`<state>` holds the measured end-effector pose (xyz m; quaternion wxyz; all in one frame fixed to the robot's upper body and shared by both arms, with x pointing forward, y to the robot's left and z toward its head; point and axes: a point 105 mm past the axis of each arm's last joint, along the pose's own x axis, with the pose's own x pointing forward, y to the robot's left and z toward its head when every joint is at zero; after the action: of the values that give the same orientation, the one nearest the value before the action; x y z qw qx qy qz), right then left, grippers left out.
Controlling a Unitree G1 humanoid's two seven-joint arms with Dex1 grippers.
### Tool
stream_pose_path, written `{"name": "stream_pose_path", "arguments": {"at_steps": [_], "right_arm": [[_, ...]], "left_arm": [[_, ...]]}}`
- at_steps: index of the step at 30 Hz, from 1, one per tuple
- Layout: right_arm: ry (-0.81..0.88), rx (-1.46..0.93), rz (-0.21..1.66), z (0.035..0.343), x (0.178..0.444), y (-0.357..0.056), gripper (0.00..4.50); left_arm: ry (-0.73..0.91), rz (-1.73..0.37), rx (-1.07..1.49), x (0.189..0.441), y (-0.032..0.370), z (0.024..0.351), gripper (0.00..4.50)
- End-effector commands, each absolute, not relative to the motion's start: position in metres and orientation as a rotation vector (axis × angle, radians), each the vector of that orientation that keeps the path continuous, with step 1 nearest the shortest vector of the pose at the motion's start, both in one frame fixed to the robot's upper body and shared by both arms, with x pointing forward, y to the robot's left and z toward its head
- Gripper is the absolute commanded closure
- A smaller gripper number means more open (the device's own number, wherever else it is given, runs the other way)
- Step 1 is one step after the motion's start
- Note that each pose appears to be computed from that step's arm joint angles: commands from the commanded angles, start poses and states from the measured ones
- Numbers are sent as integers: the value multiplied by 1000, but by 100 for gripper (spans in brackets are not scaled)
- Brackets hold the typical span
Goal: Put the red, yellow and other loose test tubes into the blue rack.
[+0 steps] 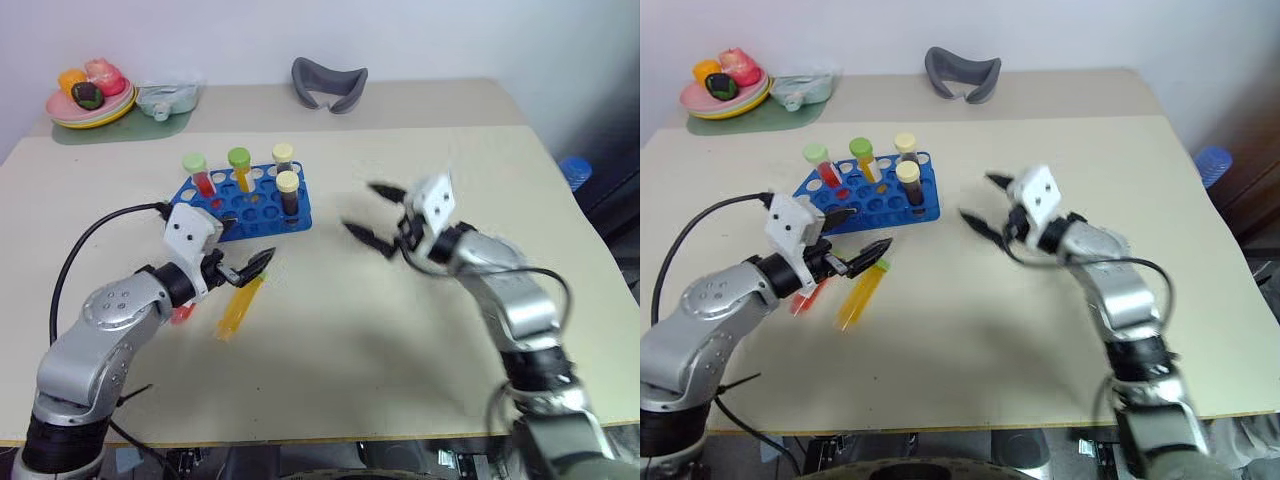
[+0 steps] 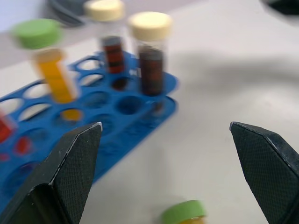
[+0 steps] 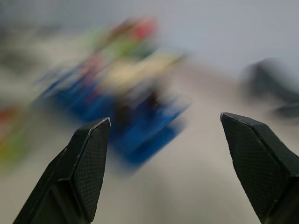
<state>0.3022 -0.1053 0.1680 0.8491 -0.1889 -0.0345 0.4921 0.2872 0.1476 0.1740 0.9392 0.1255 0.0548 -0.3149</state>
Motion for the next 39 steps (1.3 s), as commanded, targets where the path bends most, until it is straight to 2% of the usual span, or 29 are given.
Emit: {"name": "stream_pose_path", "arguments": {"at_steps": [1, 8, 12, 23, 32, 39], "right_arm": [[66, -492, 1310, 157, 250, -110, 65], [97, -451, 1306, 157, 247, -112, 65], [81, -432, 1302, 159, 249, -108, 65], [87, -424, 1330, 157, 242, -108, 65], [77, -389, 1338, 153, 237, -98, 65], [77, -385, 1337, 152, 236, -97, 65]], "left_arm": [[248, -651, 339, 283, 142, 174, 0], [629, -639, 402, 279, 144, 157, 0], [736, -684, 431, 275, 144, 150, 0], [880, -637, 421, 268, 145, 128, 0], [910, -540, 489, 271, 147, 124, 0], [928, -485, 442, 271, 142, 121, 0]]}}
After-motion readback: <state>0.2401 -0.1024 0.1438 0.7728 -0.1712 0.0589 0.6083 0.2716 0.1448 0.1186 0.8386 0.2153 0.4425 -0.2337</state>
